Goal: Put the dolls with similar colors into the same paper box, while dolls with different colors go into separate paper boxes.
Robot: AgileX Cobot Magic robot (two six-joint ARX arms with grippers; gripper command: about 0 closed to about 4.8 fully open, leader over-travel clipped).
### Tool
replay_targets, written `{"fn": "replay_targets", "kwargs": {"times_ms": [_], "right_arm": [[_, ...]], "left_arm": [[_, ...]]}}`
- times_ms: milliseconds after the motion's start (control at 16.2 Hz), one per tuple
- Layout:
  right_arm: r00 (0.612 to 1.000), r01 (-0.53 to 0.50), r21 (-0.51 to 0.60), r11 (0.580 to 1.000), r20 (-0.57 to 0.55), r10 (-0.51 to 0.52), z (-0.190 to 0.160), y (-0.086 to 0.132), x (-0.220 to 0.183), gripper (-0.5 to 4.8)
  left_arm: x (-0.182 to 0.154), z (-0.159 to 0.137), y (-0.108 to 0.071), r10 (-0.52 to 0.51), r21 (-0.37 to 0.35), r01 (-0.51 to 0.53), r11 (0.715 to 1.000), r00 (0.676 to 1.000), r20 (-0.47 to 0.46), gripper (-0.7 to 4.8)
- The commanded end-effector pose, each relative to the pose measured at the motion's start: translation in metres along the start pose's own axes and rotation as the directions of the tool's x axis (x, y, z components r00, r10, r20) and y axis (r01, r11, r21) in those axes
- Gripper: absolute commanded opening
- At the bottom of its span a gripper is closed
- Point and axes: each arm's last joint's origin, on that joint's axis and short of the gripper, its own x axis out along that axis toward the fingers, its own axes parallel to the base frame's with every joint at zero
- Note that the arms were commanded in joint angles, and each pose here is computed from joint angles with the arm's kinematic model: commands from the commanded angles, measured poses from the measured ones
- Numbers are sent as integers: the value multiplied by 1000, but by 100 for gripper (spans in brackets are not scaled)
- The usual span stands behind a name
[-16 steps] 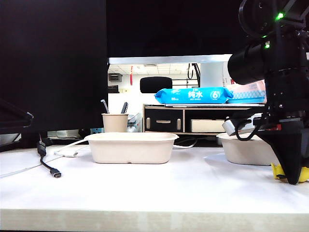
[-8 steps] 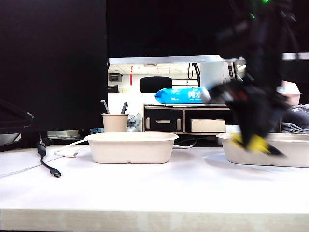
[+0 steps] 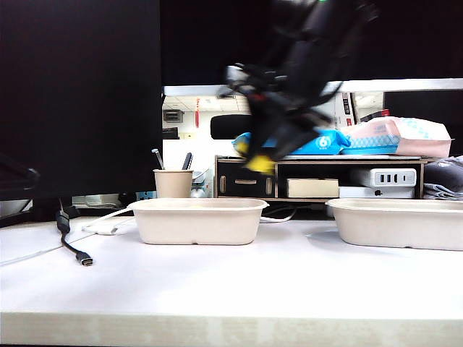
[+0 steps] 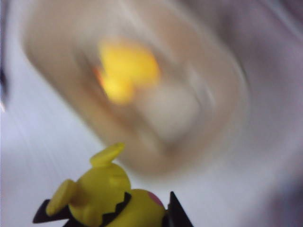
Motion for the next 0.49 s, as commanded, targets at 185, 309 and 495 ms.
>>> {"fn": "replay_targets", "kwargs": {"times_ms": [185,309,495], "right_arm": [[1000,-7,23,1000,-15,8,13,-8,48,90],[1000,-7,21,1000,-7,7,14,-10,55,127],[1000,-11,11,1000,19,10,18,-7,54,126]], "left_arm": [[0,1,2,18,-2,-18,1000,1000,11,-6],[0,1,2,18,-2,-18,1000,1000,12,-6],[0,1,2,18,-2,-18,1000,1000,12,-6]]}}
